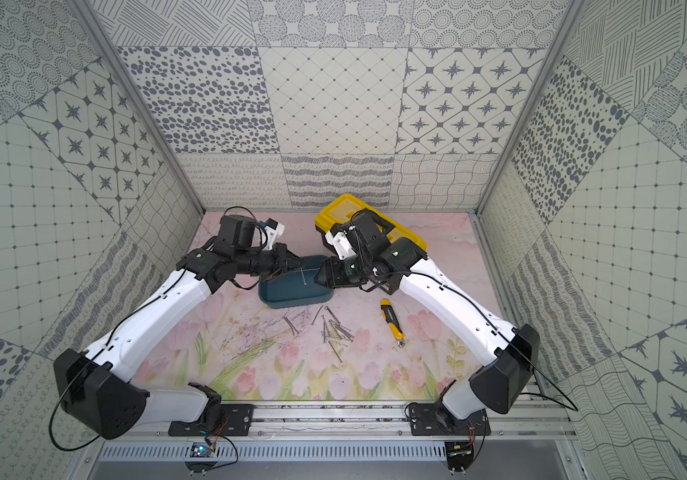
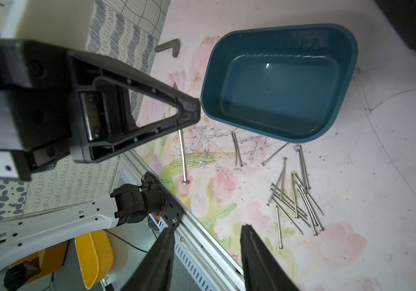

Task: Put the nails on the desktop into the storage box
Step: Place the nail in the storage box.

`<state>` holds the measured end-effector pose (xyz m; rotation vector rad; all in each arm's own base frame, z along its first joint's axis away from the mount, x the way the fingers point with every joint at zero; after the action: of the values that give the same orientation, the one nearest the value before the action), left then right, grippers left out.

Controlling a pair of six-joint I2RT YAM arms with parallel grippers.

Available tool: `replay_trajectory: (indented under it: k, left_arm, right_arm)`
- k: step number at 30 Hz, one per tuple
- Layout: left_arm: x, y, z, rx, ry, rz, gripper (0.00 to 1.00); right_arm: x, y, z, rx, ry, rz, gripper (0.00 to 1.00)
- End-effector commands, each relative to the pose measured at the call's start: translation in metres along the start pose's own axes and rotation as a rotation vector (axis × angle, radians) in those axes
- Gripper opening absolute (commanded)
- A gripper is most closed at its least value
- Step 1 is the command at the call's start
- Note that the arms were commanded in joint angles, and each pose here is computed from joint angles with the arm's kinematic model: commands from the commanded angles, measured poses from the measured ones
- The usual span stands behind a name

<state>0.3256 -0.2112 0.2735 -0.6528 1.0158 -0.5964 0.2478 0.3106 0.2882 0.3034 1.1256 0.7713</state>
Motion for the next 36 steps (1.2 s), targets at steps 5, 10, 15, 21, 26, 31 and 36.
replay_trajectory:
  k: [5,10,15,21,26,31,36]
  left_arm:
    - [0.003,0.082,0.006,0.087,0.099,0.405,0.0]
    - [0.011,0.113,0.016,0.083,0.129,0.499,0.0]
    - [0.02,0.14,0.024,0.072,0.163,0.552,0.0]
    - [0.033,0.169,0.026,0.059,0.217,0.6,0.0]
    - [0.044,0.193,0.022,0.048,0.251,0.631,0.0]
    - [0.054,0.211,0.024,0.041,0.257,0.652,0.0]
    - [0.062,0.222,0.025,0.043,0.275,0.67,0.0]
  right_arm:
    - [-0.007,-0.009,0.005,-0.062,-0.027,-0.085,0.49]
    - [-0.007,-0.015,0.005,-0.144,-0.059,-0.158,0.49]
    - [-0.003,-0.013,0.003,-0.292,-0.111,-0.206,0.52]
    - [-0.011,-0.001,0.006,-0.393,-0.23,-0.174,0.62]
    - [-0.02,-0.002,0.007,-0.442,-0.28,-0.187,0.72]
    - [-0.023,-0.003,0.007,-0.454,-0.292,-0.201,0.78]
    - [-0.029,-0.003,0.007,-0.454,-0.306,-0.208,0.83]
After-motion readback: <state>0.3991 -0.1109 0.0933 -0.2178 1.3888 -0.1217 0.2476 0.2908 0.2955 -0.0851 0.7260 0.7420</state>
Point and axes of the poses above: each gripper's point midway between its finger pads, its own x axis out along the fingers, its own y axis along the line the jaws close on, z = x × y, the point moved 1 cm from there along -x, back along the fingers, and after that the axes turned 2 degrees about x, right-handed, at the moved point
